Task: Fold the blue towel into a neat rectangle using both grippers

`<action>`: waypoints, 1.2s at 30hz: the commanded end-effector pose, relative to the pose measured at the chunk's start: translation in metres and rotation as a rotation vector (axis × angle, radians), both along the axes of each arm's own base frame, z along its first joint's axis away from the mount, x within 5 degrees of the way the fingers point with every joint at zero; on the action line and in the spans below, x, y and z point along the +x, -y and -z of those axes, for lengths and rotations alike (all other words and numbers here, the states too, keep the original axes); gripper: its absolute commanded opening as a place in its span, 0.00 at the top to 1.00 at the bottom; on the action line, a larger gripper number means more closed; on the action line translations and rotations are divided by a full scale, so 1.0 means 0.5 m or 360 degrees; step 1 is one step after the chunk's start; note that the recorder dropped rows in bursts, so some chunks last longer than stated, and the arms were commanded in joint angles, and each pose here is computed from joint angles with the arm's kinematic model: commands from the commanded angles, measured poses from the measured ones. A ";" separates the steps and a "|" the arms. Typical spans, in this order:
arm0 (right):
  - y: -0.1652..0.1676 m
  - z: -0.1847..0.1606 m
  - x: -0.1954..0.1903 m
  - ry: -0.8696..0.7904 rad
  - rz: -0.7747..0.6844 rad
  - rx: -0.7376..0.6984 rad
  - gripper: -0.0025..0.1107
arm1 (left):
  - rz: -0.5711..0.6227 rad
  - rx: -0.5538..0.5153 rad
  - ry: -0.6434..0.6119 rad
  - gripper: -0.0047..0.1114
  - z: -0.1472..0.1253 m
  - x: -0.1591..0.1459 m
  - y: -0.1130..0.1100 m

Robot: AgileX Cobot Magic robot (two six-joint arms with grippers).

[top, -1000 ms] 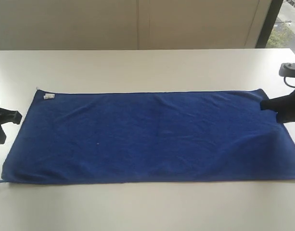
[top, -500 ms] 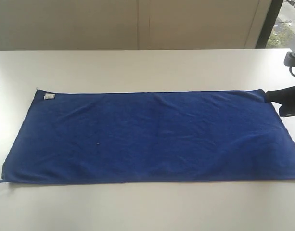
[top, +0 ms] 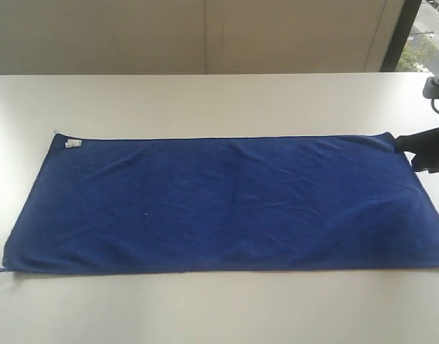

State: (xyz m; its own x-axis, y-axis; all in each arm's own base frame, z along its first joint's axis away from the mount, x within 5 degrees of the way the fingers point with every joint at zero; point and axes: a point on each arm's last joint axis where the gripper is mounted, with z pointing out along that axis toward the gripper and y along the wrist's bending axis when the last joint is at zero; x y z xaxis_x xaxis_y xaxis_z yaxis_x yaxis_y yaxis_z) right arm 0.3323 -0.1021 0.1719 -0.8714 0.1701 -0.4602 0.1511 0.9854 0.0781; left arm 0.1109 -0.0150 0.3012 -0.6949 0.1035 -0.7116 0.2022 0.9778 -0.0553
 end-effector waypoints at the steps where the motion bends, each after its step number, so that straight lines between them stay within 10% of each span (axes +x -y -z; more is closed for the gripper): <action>1: 0.012 0.029 0.003 -0.0045 0.0018 -0.0004 0.63 | 0.0033 -0.0010 -0.0049 0.96 0.003 -0.023 0.004; 17: 0.020 0.090 0.016 -0.0097 -0.0005 -0.0038 0.55 | 0.0030 -0.0010 -0.0038 0.96 0.002 -0.022 0.004; 28: 0.020 0.112 0.010 -0.0187 -0.0063 -0.0045 0.68 | 0.0029 -0.0010 -0.0035 0.96 0.002 -0.022 0.003; 32: 0.020 0.112 0.010 -0.0188 -0.0066 -0.0048 0.98 | 0.0029 -0.0010 -0.0035 0.96 0.002 -0.022 0.003; 36: 0.021 0.112 0.010 -0.0189 -0.0082 -0.0067 0.98 | 0.0029 -0.0010 -0.0035 0.96 0.002 -0.022 0.003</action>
State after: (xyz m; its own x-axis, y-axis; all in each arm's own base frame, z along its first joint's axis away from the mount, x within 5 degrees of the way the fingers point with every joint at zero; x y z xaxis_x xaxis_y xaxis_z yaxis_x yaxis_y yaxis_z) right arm 0.3405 -0.1098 0.1229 -0.9113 0.1234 -0.3928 0.1221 0.9921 0.0285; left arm 0.1017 -0.0161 0.3002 -0.7082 0.1164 -0.6964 0.2164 0.9746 -0.0572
